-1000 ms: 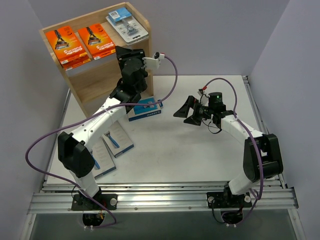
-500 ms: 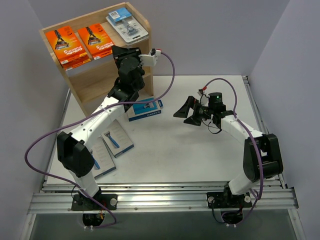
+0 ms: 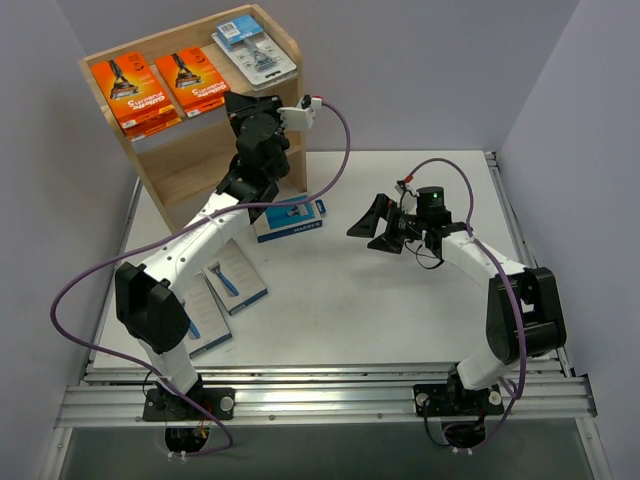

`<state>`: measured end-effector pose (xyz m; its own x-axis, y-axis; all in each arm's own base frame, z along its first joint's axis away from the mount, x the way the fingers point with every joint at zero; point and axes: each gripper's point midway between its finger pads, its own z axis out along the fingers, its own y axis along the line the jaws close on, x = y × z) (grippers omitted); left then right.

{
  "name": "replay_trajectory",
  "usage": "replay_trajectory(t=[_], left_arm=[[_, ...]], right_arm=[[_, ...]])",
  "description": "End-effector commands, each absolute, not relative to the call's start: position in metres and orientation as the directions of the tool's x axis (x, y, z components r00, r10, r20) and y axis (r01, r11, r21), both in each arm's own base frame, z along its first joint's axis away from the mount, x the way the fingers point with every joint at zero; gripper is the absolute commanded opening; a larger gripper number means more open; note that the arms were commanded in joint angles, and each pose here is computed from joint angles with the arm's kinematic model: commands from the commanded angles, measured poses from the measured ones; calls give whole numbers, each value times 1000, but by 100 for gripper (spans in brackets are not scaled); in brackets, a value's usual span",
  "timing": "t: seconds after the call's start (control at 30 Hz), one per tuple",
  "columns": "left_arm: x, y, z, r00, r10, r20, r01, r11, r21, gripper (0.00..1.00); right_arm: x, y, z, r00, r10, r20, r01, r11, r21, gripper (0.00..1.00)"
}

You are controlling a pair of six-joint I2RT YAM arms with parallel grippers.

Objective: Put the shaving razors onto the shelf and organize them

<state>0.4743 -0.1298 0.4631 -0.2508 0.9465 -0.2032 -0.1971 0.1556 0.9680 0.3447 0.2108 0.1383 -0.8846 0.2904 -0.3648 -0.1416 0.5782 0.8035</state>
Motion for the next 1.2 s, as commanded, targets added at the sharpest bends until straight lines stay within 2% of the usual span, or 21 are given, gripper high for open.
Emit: replay_trajectory(t=[0.0,0.27,0.37,0.4,1.17], left_arm=[[471,-123,488,-249,922,-296,-286,222,932,23],[470,-121,488,-256,906,-338,-290,262,921,18],[470,-120,486,-267,898,-351,-293,271,917,3],[470,-119,486,-270,897,-349,-293,269,918,2],[464,-112,484,-334,899,-283,-235,211,949,2]], right_arm=[[339,212,137,-894,264,-362,-160,567,808,100],[339,212,131,-902,258,-347,-151,565,811,100],[338,213,131,-904,251,-346,-154,562,812,100],[339,212,130,-904,252,-346,-154,563,812,100],[337,210,124,-914,231,-334,-163,546,822,100]])
